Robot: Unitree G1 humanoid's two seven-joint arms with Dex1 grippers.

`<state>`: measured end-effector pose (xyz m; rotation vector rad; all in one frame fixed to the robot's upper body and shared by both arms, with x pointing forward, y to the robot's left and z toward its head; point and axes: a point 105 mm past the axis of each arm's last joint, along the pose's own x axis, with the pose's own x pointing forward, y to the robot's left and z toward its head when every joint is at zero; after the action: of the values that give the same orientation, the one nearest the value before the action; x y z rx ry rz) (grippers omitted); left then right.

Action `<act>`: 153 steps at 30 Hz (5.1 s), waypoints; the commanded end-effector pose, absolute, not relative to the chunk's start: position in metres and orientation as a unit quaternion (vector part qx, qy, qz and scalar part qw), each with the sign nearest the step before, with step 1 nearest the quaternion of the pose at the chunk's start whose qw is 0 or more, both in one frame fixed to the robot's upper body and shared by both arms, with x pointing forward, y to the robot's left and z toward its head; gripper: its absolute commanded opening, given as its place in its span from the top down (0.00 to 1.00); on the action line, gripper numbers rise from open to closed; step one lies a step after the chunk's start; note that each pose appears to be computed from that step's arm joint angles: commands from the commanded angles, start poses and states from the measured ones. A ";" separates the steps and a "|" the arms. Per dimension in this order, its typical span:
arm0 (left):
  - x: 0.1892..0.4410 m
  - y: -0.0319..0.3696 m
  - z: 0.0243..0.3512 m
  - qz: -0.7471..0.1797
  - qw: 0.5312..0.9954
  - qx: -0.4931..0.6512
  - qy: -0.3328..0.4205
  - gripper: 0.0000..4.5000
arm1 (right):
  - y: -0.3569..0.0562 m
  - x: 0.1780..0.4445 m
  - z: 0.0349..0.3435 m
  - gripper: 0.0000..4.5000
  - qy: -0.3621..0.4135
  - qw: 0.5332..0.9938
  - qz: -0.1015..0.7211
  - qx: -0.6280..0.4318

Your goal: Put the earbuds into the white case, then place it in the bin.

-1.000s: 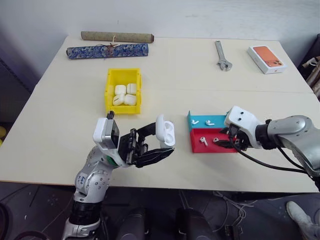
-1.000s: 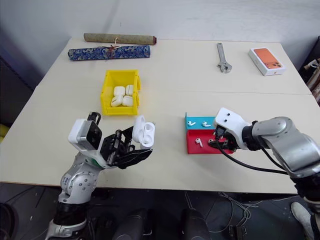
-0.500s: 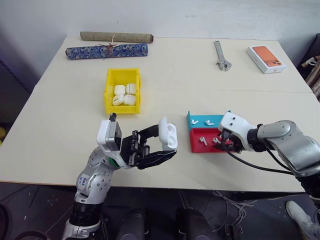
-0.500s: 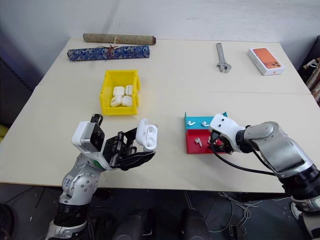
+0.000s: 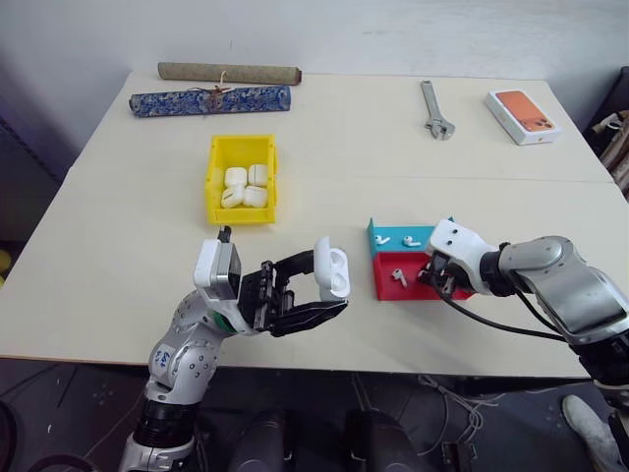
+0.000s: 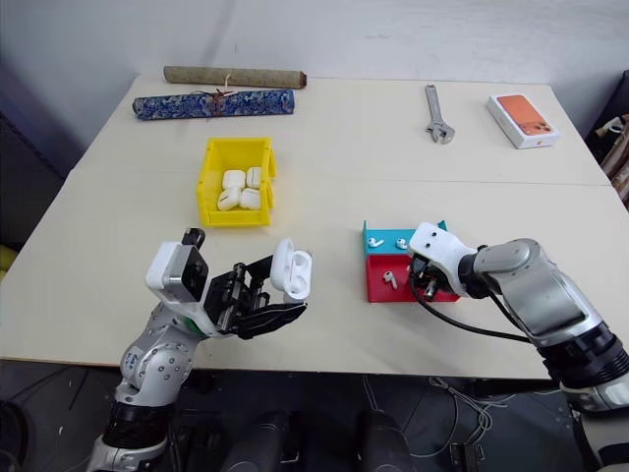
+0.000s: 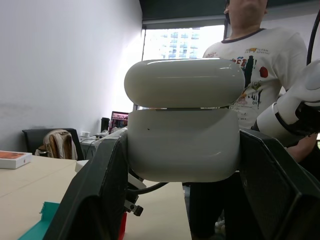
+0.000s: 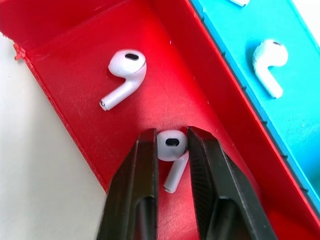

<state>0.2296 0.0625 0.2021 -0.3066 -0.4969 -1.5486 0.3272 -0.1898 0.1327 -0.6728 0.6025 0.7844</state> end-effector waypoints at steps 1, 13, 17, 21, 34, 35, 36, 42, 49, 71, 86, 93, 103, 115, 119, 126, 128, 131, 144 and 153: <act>0.222 0.062 0.210 -0.694 0.668 -0.126 -0.239 0.38 | -0.195 0.329 0.131 0.91 0.294 0.826 0.360 -0.318; 0.225 0.063 0.215 -0.692 0.665 -0.133 -0.248 0.38 | -0.192 0.325 0.155 0.91 0.232 0.840 0.392 -0.294; 0.226 0.064 0.223 -0.691 0.655 -0.155 -0.262 0.38 | -0.181 0.308 0.201 0.91 0.082 0.834 0.472 -0.275; 0.230 0.063 0.234 -0.689 0.645 -0.183 -0.274 0.38 | -0.172 0.278 0.258 0.91 -0.125 0.822 0.530 -0.167; 0.240 0.055 0.260 -0.708 0.608 -0.219 -0.286 0.38 | -0.089 0.221 0.302 0.91 -0.366 0.731 0.576 -0.006; 0.240 0.054 0.261 -0.710 0.605 -0.219 -0.285 0.38 | -0.086 0.220 0.304 0.91 -0.374 0.726 0.577 -0.005; 0.239 0.054 0.262 -0.712 0.604 -0.219 -0.285 0.38 | -0.083 0.220 0.305 0.91 -0.376 0.723 0.580 -0.002; 0.236 0.052 0.258 -0.723 0.599 -0.208 -0.275 0.38 | -0.070 0.217 0.311 0.91 -0.400 0.703 0.588 -0.002; 0.236 0.050 0.260 -0.722 0.599 -0.208 -0.277 0.38 | -0.061 0.220 0.305 0.91 -0.389 0.702 0.596 -0.013; 0.235 0.044 0.258 -0.723 0.598 -0.198 -0.283 0.38 | -0.058 0.228 0.273 0.91 -0.310 0.711 0.631 -0.018; 0.236 0.047 0.254 -0.715 0.606 -0.194 -0.290 0.38 | -0.090 0.229 0.288 0.15 -0.311 0.733 0.605 -0.010; 0.240 0.067 0.234 -0.701 0.643 -0.163 -0.263 0.38 | -0.189 0.240 0.259 0.01 -0.212 0.848 0.473 -0.110; 0.237 0.083 0.223 -0.674 0.679 -0.149 -0.249 0.38 | -0.353 0.249 0.156 0.01 0.051 0.937 0.227 -0.259; 0.241 0.090 0.225 -0.660 0.695 -0.139 -0.249 0.38 | -0.233 0.325 0.225 0.01 0.016 0.839 0.424 -0.340; 0.241 0.090 0.225 -0.655 0.699 -0.140 -0.248 0.38 | -0.206 0.351 0.226 0.22 0.038 0.798 0.462 -0.385; 0.244 0.094 0.226 -0.642 0.711 -0.135 -0.252 0.38 | -0.182 0.388 0.203 0.61 0.115 0.742 0.495 -0.437; 0.243 0.093 0.226 -0.639 0.714 -0.135 -0.253 0.38 | -0.178 0.393 0.199 0.61 0.127 0.732 0.503 -0.442; 0.241 0.092 0.225 -0.635 0.717 -0.137 -0.253 0.38 | -0.176 0.399 0.191 0.61 0.148 0.722 0.506 -0.449; 0.237 0.092 0.224 -0.626 0.726 -0.133 -0.251 0.38 | -0.174 0.410 0.170 0.61 0.194 0.695 0.509 -0.468; 0.237 0.093 0.225 -0.625 0.728 -0.129 -0.250 0.38 | -0.179 0.412 0.161 0.61 0.217 0.691 0.506 -0.468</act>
<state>0.2448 0.0937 0.2169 -0.3205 -0.5110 -1.3586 0.4112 -0.1762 0.1593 -1.0381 0.4762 1.1360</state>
